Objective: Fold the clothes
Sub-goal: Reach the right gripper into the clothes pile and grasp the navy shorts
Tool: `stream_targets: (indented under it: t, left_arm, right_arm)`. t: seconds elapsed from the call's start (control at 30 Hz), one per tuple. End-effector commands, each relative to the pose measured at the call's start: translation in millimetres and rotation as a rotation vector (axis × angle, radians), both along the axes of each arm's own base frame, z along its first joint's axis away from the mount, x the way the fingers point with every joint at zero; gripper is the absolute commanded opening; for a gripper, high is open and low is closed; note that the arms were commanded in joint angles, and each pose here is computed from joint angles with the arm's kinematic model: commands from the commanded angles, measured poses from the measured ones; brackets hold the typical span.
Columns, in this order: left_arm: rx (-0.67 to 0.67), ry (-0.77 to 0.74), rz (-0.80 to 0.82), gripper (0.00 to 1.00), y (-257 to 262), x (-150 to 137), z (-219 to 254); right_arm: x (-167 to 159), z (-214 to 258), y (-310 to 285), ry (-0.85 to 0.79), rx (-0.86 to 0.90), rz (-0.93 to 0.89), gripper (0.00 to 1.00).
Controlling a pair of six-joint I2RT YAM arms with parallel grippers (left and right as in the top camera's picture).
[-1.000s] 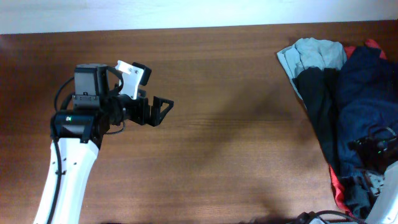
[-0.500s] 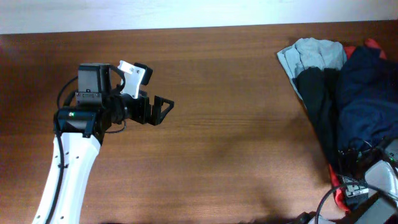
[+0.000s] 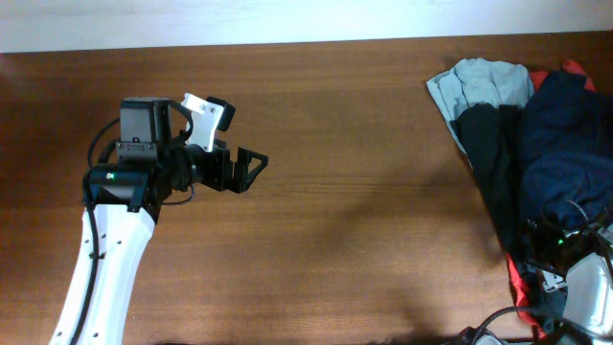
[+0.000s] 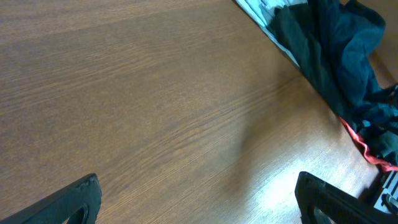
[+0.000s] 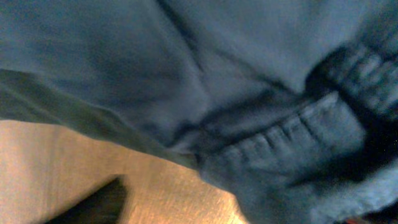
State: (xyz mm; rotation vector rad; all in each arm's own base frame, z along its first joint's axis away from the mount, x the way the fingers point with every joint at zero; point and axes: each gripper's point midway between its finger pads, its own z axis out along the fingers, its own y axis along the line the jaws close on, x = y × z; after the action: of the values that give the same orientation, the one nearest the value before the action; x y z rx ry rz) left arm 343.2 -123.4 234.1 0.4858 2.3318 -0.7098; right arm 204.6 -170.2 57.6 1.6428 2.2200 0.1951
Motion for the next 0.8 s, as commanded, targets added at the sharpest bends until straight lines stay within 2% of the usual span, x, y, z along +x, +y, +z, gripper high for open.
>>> stream_targets:
  t: [0.0, 0.17, 0.23, 0.27, 0.3, 0.33, 0.4, 0.43, 0.63, 0.67, 0.77]
  left_arm:
    - [-0.016, -0.008, -0.014, 0.99, -3.7, 0.5, 5.7]
    - [-0.016, -0.008, -0.014, 0.99, -3.7, 0.5, 5.7]
    - [-0.016, -0.008, -0.014, 0.99, -3.7, 0.5, 5.7]
    - [-0.016, -0.007, -0.014, 0.99, -3.7, 0.4, 5.6]
    - [-0.016, -0.007, -0.014, 0.99, -3.7, 0.3, 5.5]
    - [-0.015, -0.005, -0.014, 0.99, -3.7, 0.0, 5.3]
    - [-0.015, -0.004, -0.014, 0.99, -3.7, -0.2, 5.2]
    - [-0.015, -0.004, -0.014, 0.99, -3.7, -0.2, 5.2]
    - [-0.016, -0.008, -0.014, 0.99, -3.7, 0.5, 5.7]
    - [-0.015, -0.011, -0.014, 0.99, -3.7, 0.9, 6.0]
    - [-0.016, -0.019, -0.014, 0.99, -3.8, 2.3, 7.1]
  right_arm:
    - [-10.3, 4.4, -12.5, 0.060, -0.065, -0.028, 0.96]
    - [-14.0, -12.1, -14.2, 0.113, -0.031, -0.051, 0.93]
    - [-18.2, -23.6, -14.4, 0.156, -0.010, -0.061, 0.88]
    - [-19.0, -29.1, -13.4, 0.170, 0.005, -0.060, 0.76]
    - [-19.9, -34.7, -12.3, 0.184, 0.021, -0.057, 0.49]
    - [-17.7, -35.3, -10.7, 0.175, 0.032, -0.052, 0.25]
    - [-4.9, -26.1, -5.3, 0.110, 0.048, 0.014, 0.07]
    - [1.3, -18.2, -3.5, 0.075, 0.050, 0.040, 0.04]
    - [30.6, 74.0, 6.0, -0.176, -0.011, 0.120, 0.04]
    - [40.3, 108.0, 16.2, -0.276, -0.039, 0.171, 0.04]
    - [55.6, 170.5, 45.7, -0.450, -0.112, 0.295, 0.04]
